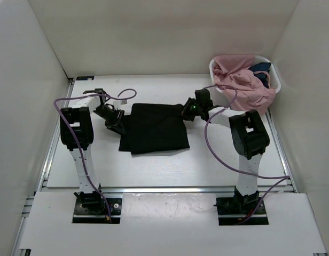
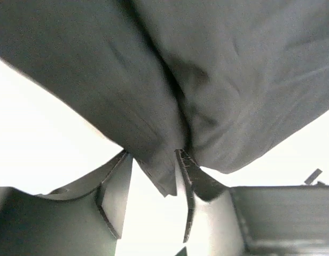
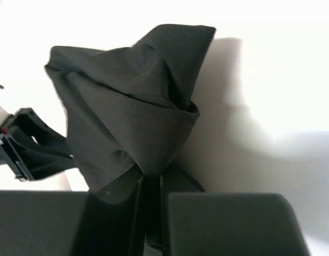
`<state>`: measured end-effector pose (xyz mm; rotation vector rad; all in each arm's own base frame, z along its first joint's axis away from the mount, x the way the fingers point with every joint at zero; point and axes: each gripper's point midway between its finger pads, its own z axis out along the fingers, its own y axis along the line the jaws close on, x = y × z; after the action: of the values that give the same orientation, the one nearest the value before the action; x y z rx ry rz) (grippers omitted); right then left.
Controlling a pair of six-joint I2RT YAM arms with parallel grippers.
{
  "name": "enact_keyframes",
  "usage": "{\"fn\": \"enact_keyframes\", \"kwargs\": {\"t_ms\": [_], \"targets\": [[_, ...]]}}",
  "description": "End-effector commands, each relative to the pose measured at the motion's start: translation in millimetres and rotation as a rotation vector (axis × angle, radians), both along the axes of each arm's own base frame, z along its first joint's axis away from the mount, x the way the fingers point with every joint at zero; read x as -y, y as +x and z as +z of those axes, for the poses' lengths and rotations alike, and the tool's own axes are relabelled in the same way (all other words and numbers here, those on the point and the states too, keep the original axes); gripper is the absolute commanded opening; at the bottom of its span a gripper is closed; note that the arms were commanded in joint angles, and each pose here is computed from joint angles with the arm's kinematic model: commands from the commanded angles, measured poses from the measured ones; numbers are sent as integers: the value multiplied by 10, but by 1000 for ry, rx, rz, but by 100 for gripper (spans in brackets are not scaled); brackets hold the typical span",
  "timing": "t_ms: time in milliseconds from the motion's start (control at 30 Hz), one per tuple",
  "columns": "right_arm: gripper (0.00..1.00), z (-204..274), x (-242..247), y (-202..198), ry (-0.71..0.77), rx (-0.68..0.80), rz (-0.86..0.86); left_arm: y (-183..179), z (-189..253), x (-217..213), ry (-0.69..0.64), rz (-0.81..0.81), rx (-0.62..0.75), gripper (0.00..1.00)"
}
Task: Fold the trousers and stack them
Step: Fold the trousers
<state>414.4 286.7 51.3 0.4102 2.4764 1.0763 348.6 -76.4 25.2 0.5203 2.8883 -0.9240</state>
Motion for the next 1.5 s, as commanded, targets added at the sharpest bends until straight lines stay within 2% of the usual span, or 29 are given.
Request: {"fn": "enact_keyframes", "kwargs": {"t_ms": [0, 67, 133, 167, 200, 233, 267, 333, 367, 400, 467, 500, 533, 567, 600, 633, 733, 800, 867, 900, 967, 1067, 1233, 1467], "targets": [[10, 202, 33, 250, -17, 59, -13, 260, 130, 59, -32, -6, 79, 49], [12, 205, 31, 251, -13, 53, -19, 328, 135, 39, -20, -7, 94, 52], [20, 148, 79, 222, -14, 35, -21, 373, 178, 22, -7, 1, 102, 57], [45, 192, 90, 193, -11, 41, -21, 414, 193, -33, 6, 10, 114, 60], [60, 200, 103, 162, -12, 40, -21, 413, 188, -45, 15, 17, 109, 64], [68, 150, 148, 104, -26, 29, -31, 428, 224, -95, 25, 26, 120, 66], [81, 250, 213, 123, -25, 49, -48, 405, 230, -90, 25, 36, 104, 68], [92, 353, 283, 137, -54, 106, -18, 413, 407, -218, 37, 79, 130, 71], [97, 539, 322, 194, -59, 151, -1, 363, 449, -215, 37, 79, 133, 79], [99, 640, 344, 208, -104, 203, 50, 325, 506, -271, 48, 100, 137, 97], [99, 759, 531, 185, -217, 184, 75, 194, 705, -313, 60, 112, 176, 100], [99, 1148, 560, 324, -270, 290, 108, 163, 775, -311, 61, 113, 193, 100], [99, 1321, 624, 317, -312, 309, 114, 125, 926, -397, 74, 135, 227, 100], [99, 1344, 732, 175, -370, 251, 135, 99, 973, -459, 93, 148, 241, 100], [99, 1452, 844, 164, -428, 258, 118, 99, 1054, -536, 110, 165, 266, 100], [99, 1724, 948, 143, -454, 302, 108, 103, 1085, -738, 162, 222, 282, 100], [99, 1875, 1254, -192, -511, 234, 75, 73, 1320, -1138, 289, 378, 359, 100], [99, 1757, 1524, -435, -546, 134, 38, -21, 1438, -1520, 432, 499, 409, 100], [99, 1888, 1680, -657, -561, 153, -7, -137, 1483, -1763, 581, 586, 415, 100], [99, 1750, 1809, -791, -598, 120, -26, -204, 1561, -1835, 629, 625, 440, 100], [99, 1941, 2092, -999, -673, 175, -112, -391, 1688, -2054, 772, 733, 452, 100], [99, 2182, 2471, -1236, -794, 237, -222, -583, 1869, -2219, 886, 830, 478, 100], [99, 2456, 2799, -1493, -922, 271, -294, -773, 2346, -2241, 911, 919, 620, 100], [99, 2452, 2786, -1506, -899, 257, -320, -783, 2569, -2223, 897, 930, 680, 100]]}}
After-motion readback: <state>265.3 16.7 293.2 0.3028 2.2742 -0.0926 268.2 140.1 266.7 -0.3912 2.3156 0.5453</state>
